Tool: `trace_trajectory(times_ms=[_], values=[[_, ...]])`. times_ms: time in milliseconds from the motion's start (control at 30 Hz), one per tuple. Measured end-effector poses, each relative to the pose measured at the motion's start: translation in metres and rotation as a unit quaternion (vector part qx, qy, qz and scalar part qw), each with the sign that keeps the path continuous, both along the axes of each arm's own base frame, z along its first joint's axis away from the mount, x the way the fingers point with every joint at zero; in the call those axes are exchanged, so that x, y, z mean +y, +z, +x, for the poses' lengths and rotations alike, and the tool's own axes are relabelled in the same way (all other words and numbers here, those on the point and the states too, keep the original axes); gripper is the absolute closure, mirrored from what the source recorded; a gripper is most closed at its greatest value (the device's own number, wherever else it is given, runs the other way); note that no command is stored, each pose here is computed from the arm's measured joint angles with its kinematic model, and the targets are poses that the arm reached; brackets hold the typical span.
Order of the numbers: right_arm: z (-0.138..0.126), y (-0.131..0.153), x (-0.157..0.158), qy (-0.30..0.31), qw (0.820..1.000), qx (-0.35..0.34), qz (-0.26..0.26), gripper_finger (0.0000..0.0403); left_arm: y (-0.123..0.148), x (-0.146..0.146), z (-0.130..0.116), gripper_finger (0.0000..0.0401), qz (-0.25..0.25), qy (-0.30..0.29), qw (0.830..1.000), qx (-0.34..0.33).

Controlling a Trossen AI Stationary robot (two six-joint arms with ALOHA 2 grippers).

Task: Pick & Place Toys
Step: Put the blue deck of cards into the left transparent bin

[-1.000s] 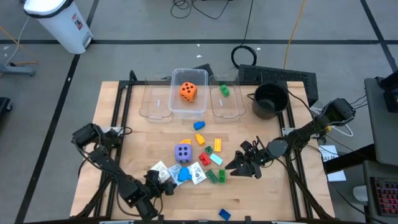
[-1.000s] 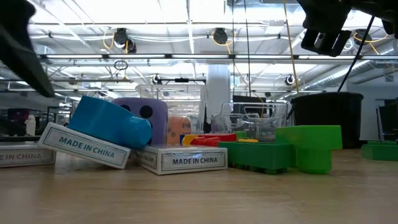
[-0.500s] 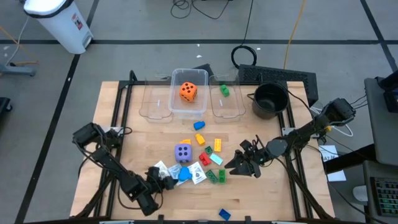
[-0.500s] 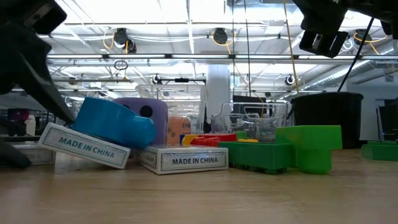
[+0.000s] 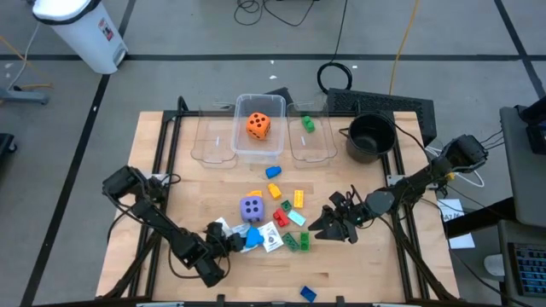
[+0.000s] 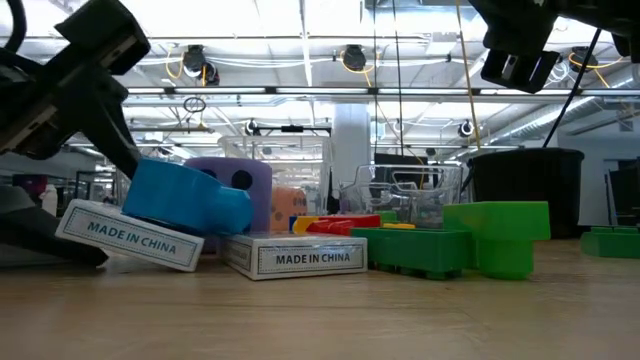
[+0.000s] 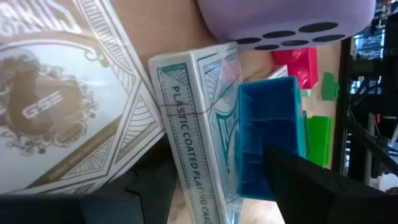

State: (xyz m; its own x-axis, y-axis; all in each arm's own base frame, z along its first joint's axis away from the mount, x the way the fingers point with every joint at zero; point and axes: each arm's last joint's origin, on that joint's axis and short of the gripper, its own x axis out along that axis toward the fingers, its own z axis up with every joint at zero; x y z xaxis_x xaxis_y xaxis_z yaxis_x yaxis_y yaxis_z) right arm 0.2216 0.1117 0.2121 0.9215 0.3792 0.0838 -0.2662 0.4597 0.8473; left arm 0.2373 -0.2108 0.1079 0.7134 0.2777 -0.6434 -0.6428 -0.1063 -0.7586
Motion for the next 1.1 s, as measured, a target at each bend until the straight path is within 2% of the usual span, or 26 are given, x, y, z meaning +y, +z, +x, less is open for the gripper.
trace_trajectory(times_ms=[100,333,433,600,733,933,1100], values=[[0.000,0.000,0.000,0.000,1.000,0.000,0.000,0.0124,-0.001,0.001,0.001,0.0189,-0.006,-0.007,1.000,0.012],[0.000,0.000,-0.001,-0.011,1.000,0.000,0.000,0.0124,0.000,0.002,0.003,0.0300,-0.004,-0.008,1.000,0.009],[0.000,0.000,-0.001,-0.011,1.000,0.001,0.000,0.0124,0.001,0.001,0.004,0.0329,-0.008,-0.012,1.000,0.002],[0.000,0.000,-0.001,-0.010,1.000,0.001,-0.002,0.0124,0.004,-0.004,0.007,0.0330,-0.015,-0.027,0.999,-0.016],[0.000,0.000,-0.001,-0.010,1.000,0.000,-0.005,0.0124,0.019,-0.005,0.005,0.0315,-0.006,-0.065,0.998,-0.016],[0.000,0.000,-0.001,-0.011,1.000,-0.006,-0.018,0.0124,0.069,0.006,0.001,0.0312,0.052,-0.115,0.991,-0.052],[0.002,0.001,-0.003,-0.019,0.999,-0.016,-0.023,0.0124,0.124,0.024,-0.008,0.0310,0.140,-0.134,0.974,-0.115]])
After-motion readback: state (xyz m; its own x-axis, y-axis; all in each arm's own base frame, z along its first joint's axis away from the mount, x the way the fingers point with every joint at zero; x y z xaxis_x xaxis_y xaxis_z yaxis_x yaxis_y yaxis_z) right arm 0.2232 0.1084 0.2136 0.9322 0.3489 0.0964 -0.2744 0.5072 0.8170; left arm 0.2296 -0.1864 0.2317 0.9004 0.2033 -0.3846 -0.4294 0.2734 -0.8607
